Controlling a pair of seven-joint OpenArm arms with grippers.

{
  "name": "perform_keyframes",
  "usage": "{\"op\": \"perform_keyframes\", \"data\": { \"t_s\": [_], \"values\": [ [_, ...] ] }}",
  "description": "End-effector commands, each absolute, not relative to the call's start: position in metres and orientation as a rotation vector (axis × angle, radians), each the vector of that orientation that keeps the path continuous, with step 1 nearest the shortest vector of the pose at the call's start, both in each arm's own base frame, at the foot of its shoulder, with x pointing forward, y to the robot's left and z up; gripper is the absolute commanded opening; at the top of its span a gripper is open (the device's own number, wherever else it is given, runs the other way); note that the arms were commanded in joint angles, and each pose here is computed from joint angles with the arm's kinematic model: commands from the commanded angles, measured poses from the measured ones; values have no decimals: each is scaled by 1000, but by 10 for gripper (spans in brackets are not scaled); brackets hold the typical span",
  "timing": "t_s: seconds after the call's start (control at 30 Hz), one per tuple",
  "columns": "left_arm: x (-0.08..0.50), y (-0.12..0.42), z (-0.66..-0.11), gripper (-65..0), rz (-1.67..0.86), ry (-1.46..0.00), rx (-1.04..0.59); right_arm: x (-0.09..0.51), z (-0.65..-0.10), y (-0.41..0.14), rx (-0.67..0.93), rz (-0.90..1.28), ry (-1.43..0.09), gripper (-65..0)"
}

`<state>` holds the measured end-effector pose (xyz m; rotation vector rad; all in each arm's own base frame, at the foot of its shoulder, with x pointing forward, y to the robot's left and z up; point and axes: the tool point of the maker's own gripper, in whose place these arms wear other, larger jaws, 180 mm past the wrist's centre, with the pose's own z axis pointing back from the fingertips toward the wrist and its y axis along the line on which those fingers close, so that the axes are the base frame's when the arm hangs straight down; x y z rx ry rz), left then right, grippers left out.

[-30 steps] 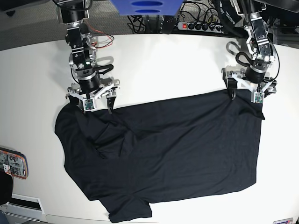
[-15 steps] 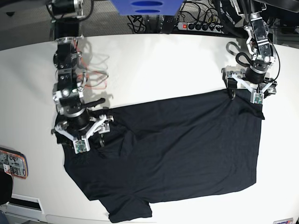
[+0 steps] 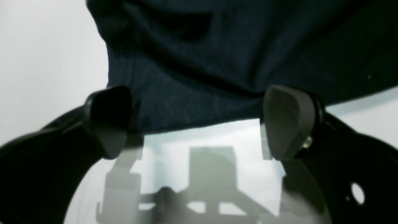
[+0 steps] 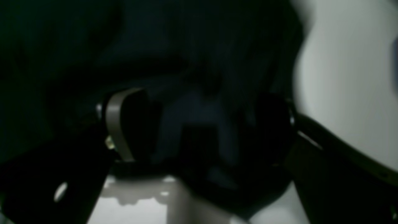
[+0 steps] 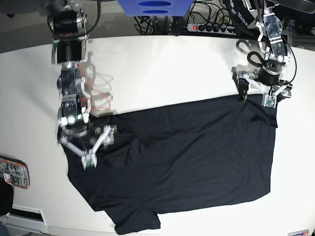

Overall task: Fold the T-shirt properly
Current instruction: 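Regrip the shirt edge with the right gripper while left holds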

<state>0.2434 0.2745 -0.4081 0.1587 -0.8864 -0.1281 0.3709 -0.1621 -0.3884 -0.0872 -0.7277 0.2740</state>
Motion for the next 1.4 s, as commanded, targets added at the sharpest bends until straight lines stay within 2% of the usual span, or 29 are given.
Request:
{"op": "perform_keyframes", "data": {
  "t_s": [0.0, 0.27, 0.47, 0.63, 0.8, 1.03, 1.2, 1.37],
  "values": [
    [253, 279, -394, 0, -132, -936, 174, 391, -368, -165, -99, 271, -803, -139],
    [265, 279, -383, 0, -137, -971, 186, 385, -402, -169, -80, 257, -753, -139],
    [265, 288, -374, 0, -136, -812, 241, 381, -416, -171, -73, 251, -729, -139],
    [277, 290, -360, 0, -128, -790, 262, 373, -437, -174, -65, 241, -685, -139],
    [275, 285, -377, 0, -104, -757, 227, 359, -465, -178, -55, 227, -618, -139],
    [267, 285, -424, 0, -43, -648, 157, 353, -473, -180, -53, 223, -590, -139],
    [258, 282, -435, 0, -42, -615, 145, 353, -471, -179, -55, 229, -603, -139],
    [241, 278, -444, 0, -19, -593, 106, 306, -490, -188, -69, 249, -541, -139]
  ]
}}
